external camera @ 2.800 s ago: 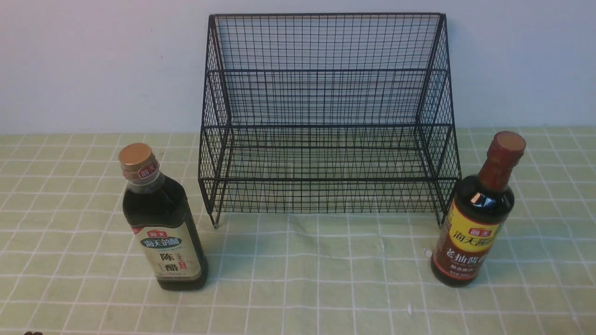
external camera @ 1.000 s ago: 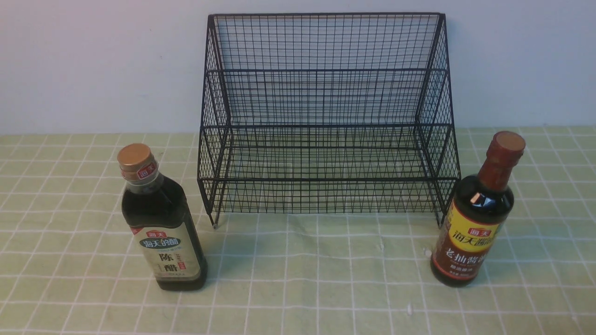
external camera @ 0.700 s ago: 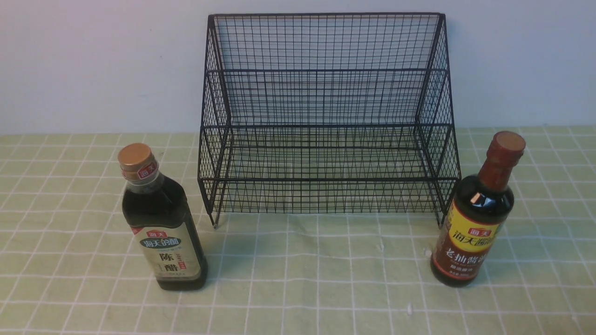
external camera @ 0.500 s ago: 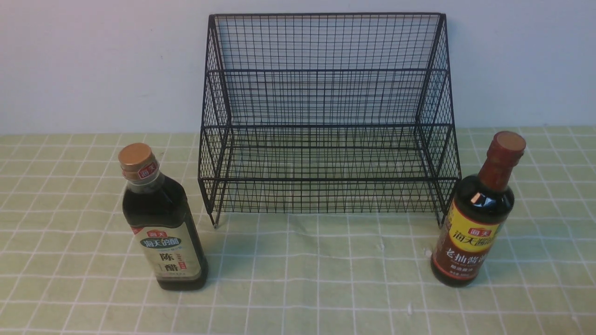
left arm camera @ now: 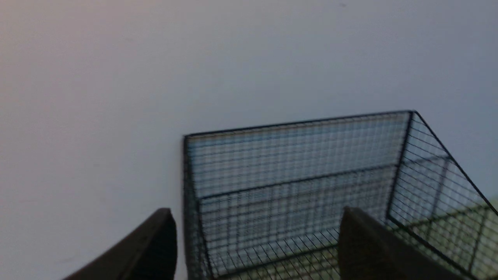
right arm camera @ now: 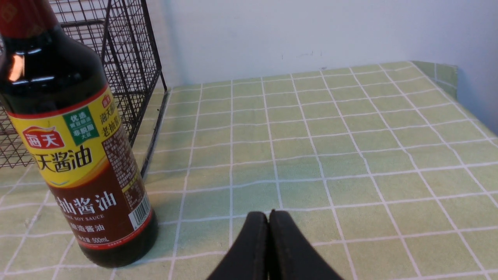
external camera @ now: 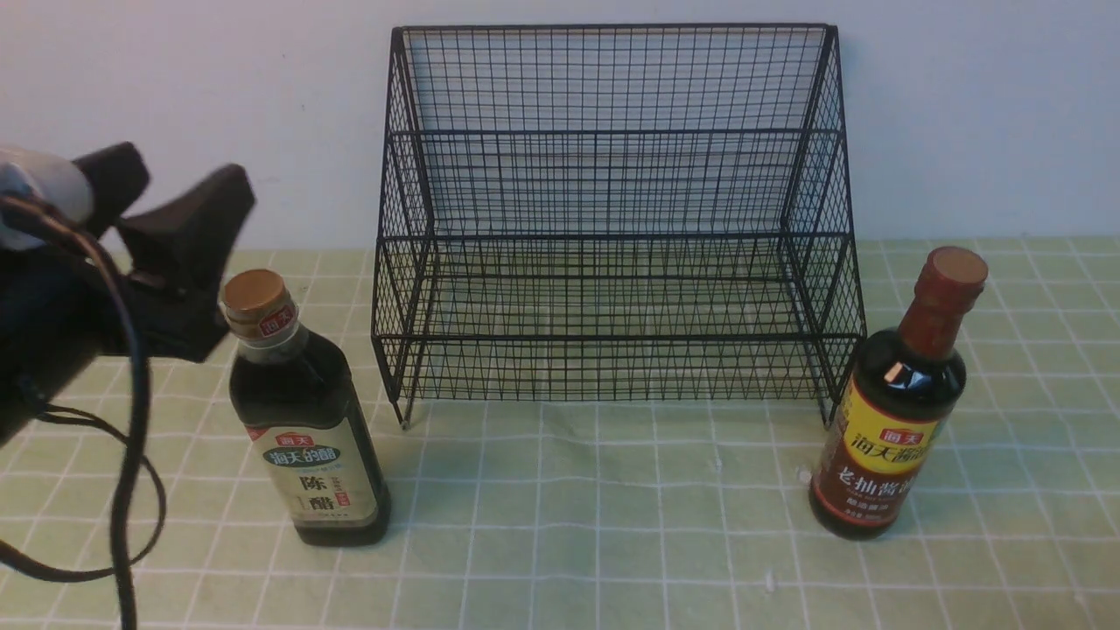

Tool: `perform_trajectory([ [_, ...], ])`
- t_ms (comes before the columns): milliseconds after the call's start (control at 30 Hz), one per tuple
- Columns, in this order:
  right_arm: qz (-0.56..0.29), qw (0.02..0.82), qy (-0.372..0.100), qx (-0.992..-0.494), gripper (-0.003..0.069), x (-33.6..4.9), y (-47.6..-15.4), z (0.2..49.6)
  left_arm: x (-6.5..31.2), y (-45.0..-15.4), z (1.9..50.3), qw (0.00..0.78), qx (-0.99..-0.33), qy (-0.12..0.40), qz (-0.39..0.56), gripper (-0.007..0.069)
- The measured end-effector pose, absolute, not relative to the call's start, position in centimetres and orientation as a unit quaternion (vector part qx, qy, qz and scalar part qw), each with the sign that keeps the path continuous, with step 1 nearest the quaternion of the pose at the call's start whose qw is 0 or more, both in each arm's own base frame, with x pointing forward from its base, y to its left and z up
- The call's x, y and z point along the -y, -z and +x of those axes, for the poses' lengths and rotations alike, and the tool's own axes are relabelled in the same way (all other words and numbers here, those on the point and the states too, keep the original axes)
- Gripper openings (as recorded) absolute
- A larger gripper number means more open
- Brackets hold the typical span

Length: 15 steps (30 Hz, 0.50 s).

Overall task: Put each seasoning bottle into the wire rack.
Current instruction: Use the left arm to grab the condiment bottle closest to it

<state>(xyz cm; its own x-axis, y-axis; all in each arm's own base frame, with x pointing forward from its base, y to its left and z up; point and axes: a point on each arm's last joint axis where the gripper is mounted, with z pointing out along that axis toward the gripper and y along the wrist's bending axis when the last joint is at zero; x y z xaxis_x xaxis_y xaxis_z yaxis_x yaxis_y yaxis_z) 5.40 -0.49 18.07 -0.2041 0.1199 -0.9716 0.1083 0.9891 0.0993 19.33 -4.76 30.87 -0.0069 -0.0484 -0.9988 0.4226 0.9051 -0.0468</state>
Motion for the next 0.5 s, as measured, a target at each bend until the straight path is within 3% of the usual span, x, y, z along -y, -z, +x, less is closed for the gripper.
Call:
perform_trajectory([
  [500, 0.074, 0.627, -0.005, -0.776, -0.0013, 0.5, -18.1, 5.4, 5.6, -27.2, 23.2, 0.633, -0.735, 0.180, 0.163, 0.0543],
])
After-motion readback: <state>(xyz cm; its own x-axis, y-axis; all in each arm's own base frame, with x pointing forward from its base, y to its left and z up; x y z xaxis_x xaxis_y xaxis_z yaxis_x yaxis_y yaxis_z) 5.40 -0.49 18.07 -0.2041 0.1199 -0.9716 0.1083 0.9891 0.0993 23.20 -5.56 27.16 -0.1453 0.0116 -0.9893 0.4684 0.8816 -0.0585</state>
